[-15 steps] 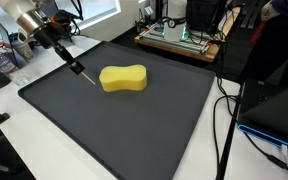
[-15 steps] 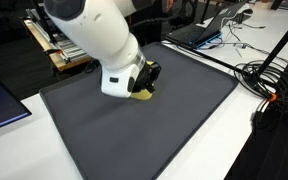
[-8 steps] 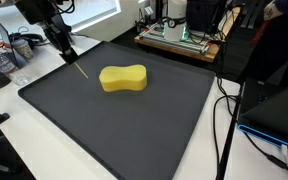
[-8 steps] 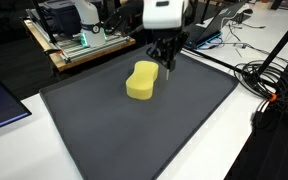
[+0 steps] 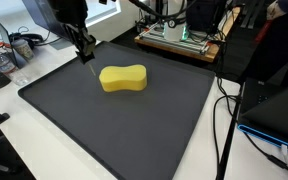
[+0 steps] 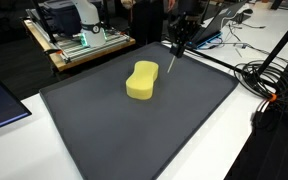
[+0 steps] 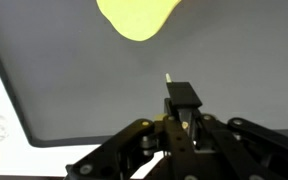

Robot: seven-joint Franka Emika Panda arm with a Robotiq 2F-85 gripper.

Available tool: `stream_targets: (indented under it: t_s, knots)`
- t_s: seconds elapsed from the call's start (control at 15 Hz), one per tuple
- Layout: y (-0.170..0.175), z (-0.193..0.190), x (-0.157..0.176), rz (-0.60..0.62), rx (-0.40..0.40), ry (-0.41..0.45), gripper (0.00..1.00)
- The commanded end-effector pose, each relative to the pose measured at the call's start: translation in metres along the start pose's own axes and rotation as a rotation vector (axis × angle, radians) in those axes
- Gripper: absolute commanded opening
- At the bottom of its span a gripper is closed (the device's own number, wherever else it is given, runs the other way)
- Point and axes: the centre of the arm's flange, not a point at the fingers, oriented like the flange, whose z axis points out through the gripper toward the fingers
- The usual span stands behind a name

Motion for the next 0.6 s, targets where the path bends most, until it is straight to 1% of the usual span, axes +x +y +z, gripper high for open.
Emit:
stream_targets:
  t_s: [0.0, 0.07, 0.2, 0.53]
  knots:
    - [-0.029, 0.002, -0.039, 0.039, -0.187, 0.035, 0.03]
    - [-0.039, 0.005, -0.044, 0.044, -0.231, 0.045, 0.03]
    - [-0.057, 0.013, -0.053, 0.062, -0.285, 0.064, 0.03]
    - [-0.086, 0.033, -0.071, 0.147, -0.360, 0.100, 0.03]
